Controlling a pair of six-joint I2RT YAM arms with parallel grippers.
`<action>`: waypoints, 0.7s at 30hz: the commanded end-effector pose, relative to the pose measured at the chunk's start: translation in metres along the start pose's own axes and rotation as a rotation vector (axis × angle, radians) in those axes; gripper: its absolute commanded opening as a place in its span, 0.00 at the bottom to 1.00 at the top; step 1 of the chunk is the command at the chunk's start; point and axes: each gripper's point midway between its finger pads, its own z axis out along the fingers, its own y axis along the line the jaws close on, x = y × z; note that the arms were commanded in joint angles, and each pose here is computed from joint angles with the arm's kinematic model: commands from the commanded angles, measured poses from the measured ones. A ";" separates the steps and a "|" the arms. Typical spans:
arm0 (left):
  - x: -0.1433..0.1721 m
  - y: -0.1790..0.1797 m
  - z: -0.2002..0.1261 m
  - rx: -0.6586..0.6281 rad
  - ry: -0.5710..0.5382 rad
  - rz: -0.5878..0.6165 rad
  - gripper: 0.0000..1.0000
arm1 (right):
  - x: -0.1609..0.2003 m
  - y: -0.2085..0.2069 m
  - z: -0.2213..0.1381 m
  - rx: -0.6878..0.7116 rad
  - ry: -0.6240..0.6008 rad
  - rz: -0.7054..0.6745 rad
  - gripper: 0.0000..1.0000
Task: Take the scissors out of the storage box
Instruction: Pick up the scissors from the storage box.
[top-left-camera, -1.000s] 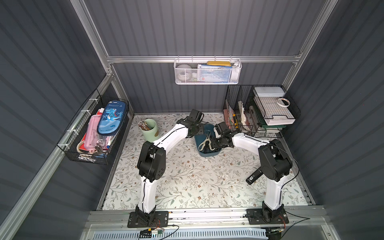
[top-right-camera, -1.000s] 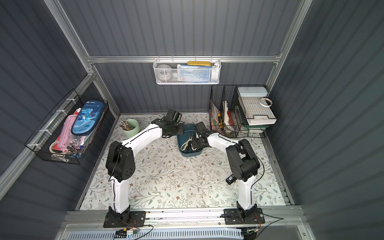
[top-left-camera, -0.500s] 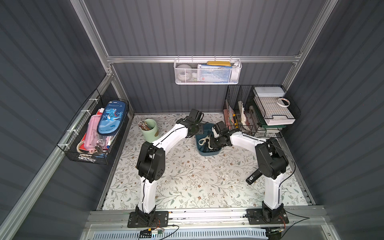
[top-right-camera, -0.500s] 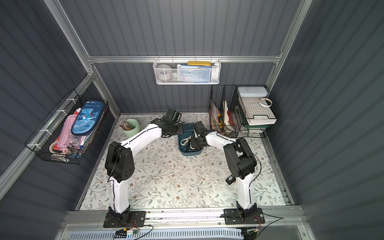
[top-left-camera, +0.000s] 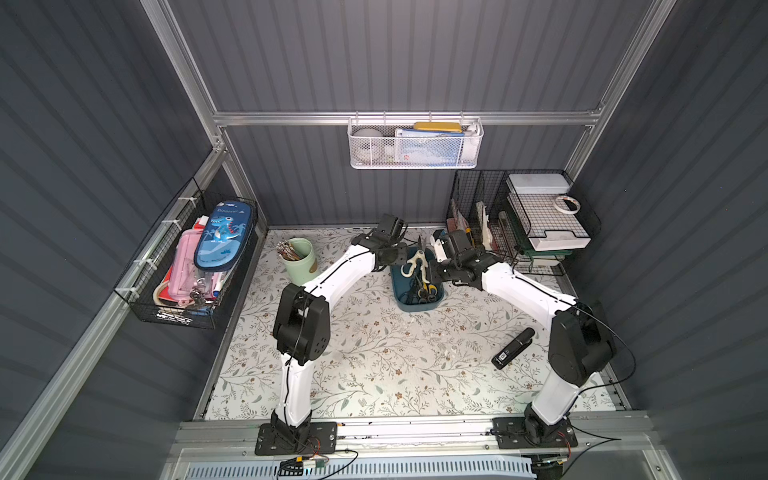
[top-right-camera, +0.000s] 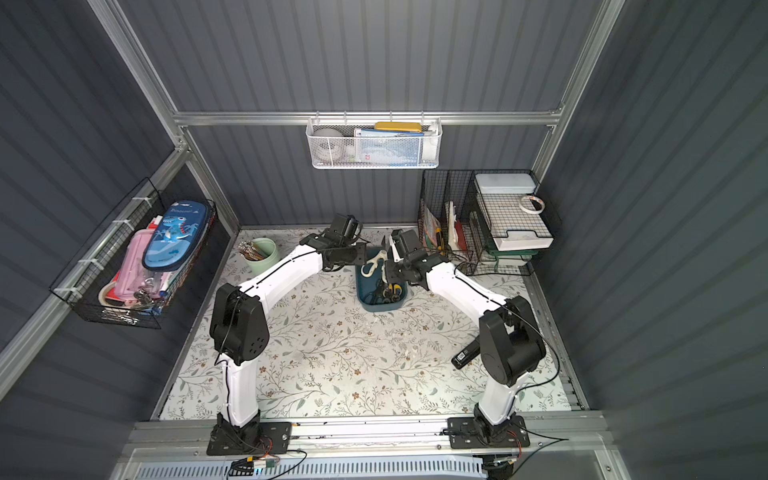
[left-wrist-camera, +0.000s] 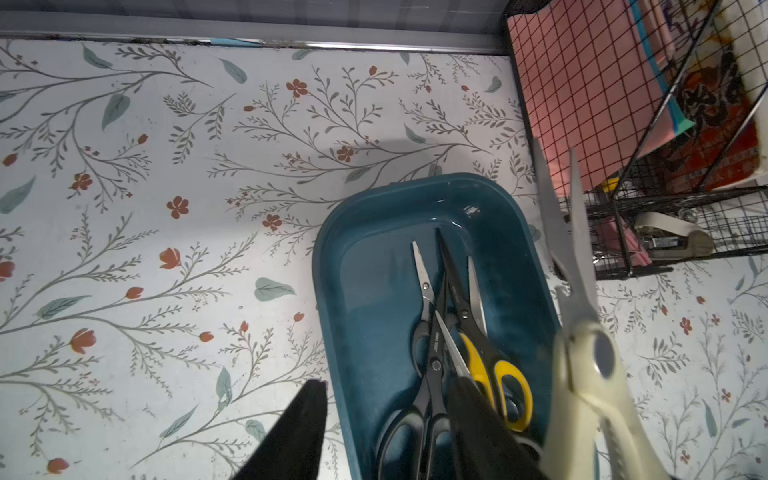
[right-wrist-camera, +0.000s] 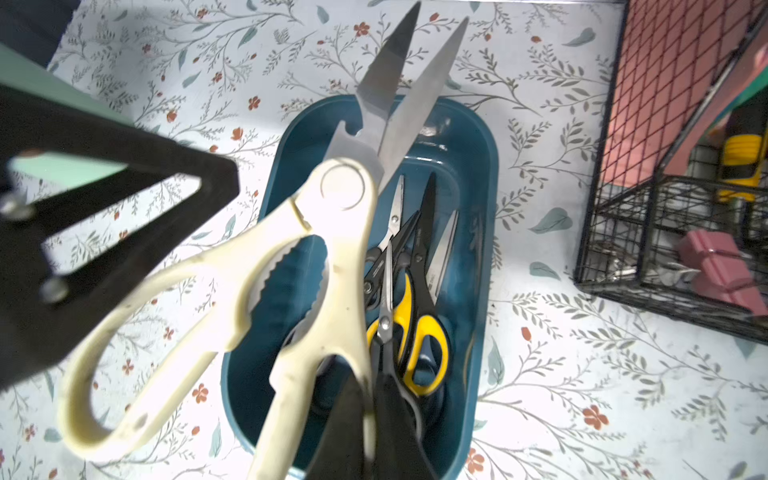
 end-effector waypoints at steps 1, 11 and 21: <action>0.006 0.012 -0.007 -0.052 0.023 0.049 0.49 | 0.018 0.006 0.001 0.015 0.041 -0.076 0.00; 0.040 -0.009 -0.001 -0.018 0.105 0.157 0.40 | 0.013 0.017 -0.004 0.031 0.017 -0.083 0.00; 0.060 -0.070 -0.009 0.252 0.143 0.084 0.32 | -0.002 0.026 -0.003 0.011 -0.013 -0.007 0.00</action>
